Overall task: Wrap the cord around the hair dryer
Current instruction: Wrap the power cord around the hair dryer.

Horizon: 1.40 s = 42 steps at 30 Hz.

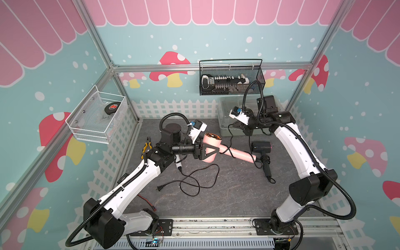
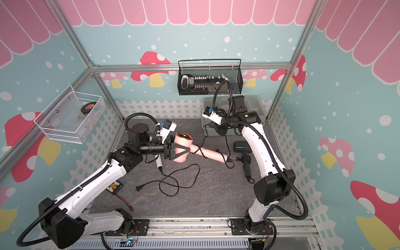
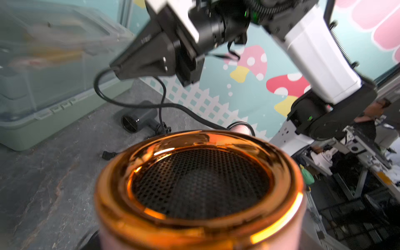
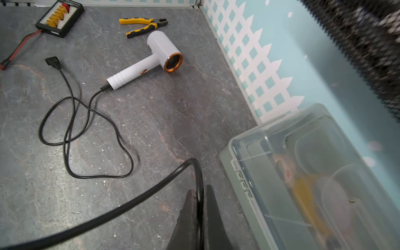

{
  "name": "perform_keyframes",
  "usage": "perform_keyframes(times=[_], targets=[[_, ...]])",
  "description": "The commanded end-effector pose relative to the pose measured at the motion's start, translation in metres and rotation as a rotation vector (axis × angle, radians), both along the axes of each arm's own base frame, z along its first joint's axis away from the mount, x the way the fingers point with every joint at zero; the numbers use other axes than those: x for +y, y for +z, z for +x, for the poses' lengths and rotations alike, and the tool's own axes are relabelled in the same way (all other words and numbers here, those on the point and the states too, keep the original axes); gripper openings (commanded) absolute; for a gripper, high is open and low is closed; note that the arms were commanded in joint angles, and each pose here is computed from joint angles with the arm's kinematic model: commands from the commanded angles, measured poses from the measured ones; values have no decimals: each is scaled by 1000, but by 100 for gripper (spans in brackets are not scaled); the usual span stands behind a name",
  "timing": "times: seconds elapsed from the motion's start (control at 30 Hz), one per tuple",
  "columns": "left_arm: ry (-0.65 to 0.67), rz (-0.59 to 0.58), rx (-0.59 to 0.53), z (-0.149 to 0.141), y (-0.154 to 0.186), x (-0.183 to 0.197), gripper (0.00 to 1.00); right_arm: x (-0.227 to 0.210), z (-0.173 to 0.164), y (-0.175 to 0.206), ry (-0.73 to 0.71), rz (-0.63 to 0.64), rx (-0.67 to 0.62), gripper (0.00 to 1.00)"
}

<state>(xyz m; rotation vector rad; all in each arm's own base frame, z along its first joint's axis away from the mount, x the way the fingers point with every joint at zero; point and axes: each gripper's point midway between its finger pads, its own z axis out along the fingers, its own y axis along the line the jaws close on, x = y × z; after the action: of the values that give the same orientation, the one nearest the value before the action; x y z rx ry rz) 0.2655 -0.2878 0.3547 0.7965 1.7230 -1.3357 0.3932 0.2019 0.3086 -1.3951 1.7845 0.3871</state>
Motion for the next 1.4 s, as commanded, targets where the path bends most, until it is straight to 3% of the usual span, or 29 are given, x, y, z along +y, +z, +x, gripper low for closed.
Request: perform_keyframes(times=[0.0,0.47,0.6,0.67,0.93,1.37], targets=[[23,-198,-150,1,66,13,0,17,-2,-6,56,133,72,0],[230,-396,-267,32,133,55,0,25,-4,-42,29,301,238,0],[239,-425,-306,32,156,61,0,26,-2,-46,12,331,254,1],[247,-430,-317,34,165,63,0,27,-1,-49,7,339,258,9],[284,-467,-351,42,192,75,0,29,-1,-66,5,363,294,9],[464,-487,-348,66,196,107,0,29,-5,-93,-21,386,342,8]])
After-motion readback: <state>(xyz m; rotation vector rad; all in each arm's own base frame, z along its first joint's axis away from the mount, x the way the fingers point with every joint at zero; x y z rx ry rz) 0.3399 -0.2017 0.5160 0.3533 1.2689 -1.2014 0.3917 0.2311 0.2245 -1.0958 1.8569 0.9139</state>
